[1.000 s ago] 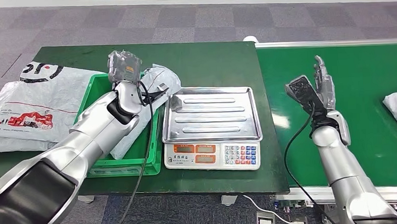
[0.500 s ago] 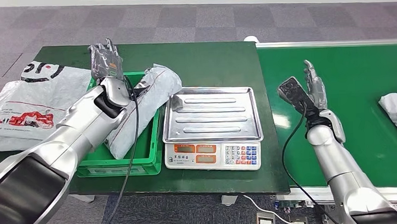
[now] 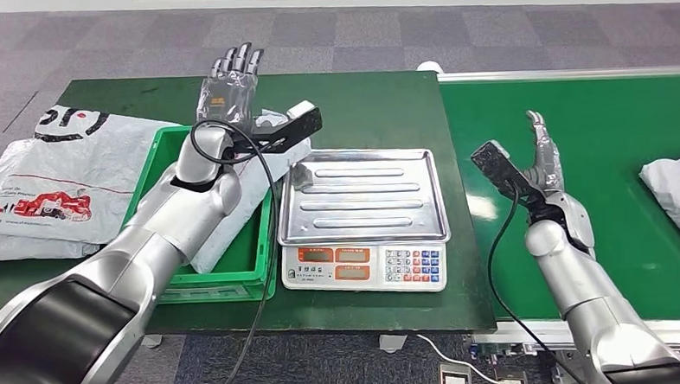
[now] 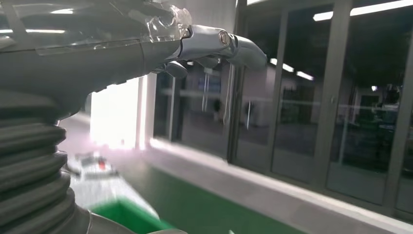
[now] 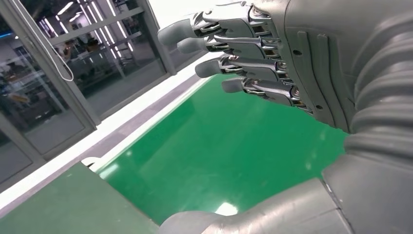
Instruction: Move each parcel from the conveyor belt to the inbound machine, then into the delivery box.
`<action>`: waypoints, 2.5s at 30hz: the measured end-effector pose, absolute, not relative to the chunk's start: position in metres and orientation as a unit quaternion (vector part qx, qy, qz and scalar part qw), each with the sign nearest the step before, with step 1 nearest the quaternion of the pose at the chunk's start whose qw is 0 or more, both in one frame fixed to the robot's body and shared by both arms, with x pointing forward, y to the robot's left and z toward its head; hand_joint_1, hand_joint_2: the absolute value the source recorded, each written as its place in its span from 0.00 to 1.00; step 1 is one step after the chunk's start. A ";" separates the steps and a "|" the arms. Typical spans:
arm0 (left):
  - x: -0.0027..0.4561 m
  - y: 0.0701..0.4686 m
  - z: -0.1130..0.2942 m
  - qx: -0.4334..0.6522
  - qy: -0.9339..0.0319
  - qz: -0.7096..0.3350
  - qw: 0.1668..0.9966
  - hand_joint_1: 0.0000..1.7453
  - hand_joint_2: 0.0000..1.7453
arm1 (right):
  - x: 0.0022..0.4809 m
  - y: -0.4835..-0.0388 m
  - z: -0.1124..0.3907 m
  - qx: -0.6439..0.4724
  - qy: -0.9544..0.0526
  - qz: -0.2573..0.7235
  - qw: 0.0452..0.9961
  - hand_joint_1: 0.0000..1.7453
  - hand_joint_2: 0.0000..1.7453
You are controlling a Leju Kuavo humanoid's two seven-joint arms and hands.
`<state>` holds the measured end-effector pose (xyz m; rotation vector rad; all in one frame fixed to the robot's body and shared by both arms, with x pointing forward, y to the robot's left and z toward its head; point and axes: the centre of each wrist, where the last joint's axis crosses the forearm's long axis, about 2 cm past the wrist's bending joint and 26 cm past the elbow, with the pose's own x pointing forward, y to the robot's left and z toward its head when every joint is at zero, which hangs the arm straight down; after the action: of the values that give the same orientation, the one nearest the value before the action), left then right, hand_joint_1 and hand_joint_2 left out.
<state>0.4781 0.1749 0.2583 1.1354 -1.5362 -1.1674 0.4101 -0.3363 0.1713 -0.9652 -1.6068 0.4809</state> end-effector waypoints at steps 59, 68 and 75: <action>0.371 0.091 0.119 -0.209 -0.760 -0.058 0.613 0.00 1.00 | 0.337 -0.348 0.088 0.045 -0.718 -0.107 0.686 0.00 1.00; 0.371 0.099 0.114 -0.198 -0.762 -0.058 0.614 0.00 1.00 | 0.341 -0.312 0.095 0.140 -0.734 -0.065 0.661 0.00 1.00; 0.372 0.099 0.115 -0.194 -0.762 -0.057 0.616 0.00 1.00 | 0.344 -0.303 0.100 0.072 -0.750 -0.019 0.657 0.00 1.00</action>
<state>0.3719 0.0994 0.1150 -0.4458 -1.7544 -0.1314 0.3440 -0.3031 0.1002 0.1636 -1.7001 -0.0433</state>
